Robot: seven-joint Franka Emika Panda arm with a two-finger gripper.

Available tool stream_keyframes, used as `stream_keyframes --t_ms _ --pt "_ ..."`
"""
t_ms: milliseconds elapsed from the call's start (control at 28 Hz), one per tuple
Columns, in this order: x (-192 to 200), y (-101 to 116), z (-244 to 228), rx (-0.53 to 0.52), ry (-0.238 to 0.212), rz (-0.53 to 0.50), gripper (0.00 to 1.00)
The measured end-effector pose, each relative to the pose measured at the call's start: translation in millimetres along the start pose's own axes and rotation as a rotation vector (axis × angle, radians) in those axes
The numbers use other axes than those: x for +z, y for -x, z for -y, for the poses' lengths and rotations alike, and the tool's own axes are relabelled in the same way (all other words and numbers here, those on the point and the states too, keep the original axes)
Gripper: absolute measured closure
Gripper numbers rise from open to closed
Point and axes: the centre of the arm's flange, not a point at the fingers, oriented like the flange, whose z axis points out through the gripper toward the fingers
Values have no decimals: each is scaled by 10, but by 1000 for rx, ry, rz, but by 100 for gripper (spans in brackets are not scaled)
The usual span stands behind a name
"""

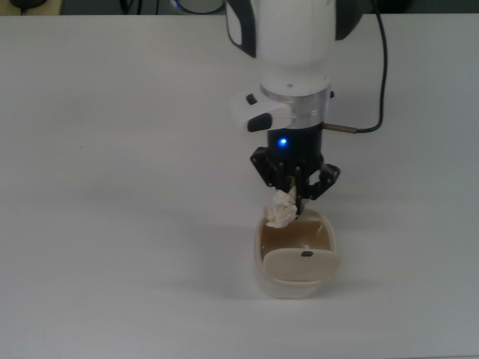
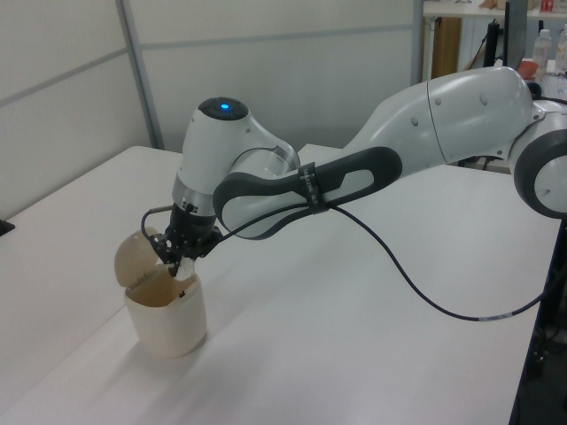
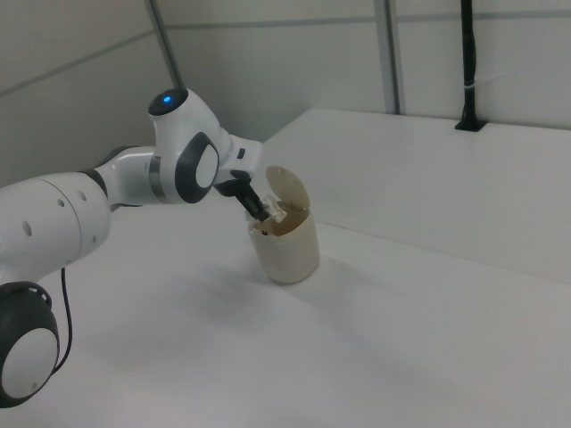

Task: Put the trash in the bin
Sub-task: 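Lower the gripper into the bin opening and release the paper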

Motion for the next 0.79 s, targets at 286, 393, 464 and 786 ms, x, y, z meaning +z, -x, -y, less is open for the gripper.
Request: stream_keyframes --t_ms 286,393,464,786 --pt "25 19 12 47 16 -14 53" --pt "37 5 -8 54 20 -16 43" --pt "40 -2 -17 55 22 -17 33" --pt "40 -8 -24 57 23 -17 0"
